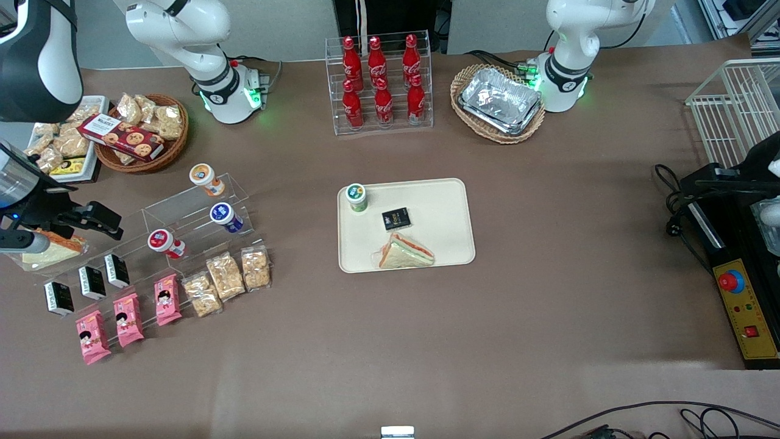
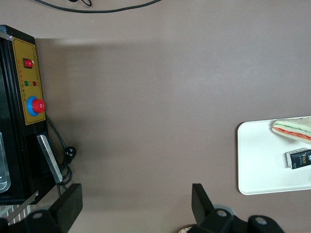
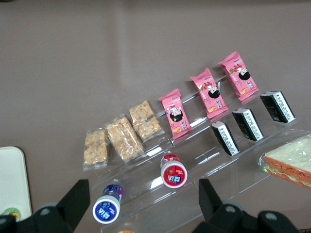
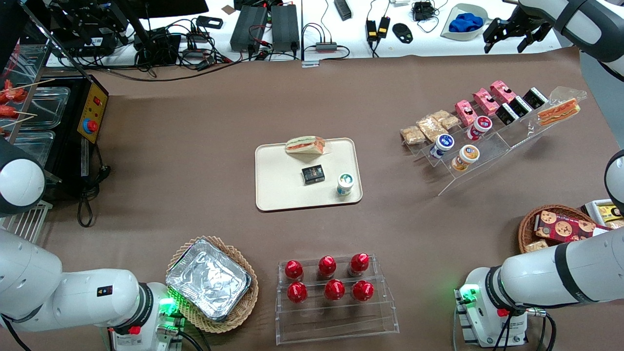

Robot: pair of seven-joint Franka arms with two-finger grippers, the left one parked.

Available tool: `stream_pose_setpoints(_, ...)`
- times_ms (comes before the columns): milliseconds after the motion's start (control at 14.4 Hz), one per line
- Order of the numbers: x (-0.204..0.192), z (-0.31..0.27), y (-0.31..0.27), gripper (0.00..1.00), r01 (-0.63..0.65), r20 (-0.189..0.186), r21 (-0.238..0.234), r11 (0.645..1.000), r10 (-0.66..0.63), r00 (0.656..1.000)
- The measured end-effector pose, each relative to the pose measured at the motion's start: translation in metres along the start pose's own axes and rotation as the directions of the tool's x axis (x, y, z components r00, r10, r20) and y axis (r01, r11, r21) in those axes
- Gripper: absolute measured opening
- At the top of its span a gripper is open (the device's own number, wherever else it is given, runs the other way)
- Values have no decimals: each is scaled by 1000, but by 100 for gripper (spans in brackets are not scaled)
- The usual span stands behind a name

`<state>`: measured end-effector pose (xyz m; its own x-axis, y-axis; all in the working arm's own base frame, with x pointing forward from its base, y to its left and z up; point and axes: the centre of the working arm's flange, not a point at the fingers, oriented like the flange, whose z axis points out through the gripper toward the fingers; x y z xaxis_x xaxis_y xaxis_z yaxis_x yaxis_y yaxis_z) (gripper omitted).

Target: Place green gum on tray

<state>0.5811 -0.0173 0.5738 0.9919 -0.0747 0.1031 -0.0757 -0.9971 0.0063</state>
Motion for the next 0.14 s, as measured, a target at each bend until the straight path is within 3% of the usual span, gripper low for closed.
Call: stream_pose_setpoints(139,0,-2,0,100,-3,-3,2,1000,3,1000)
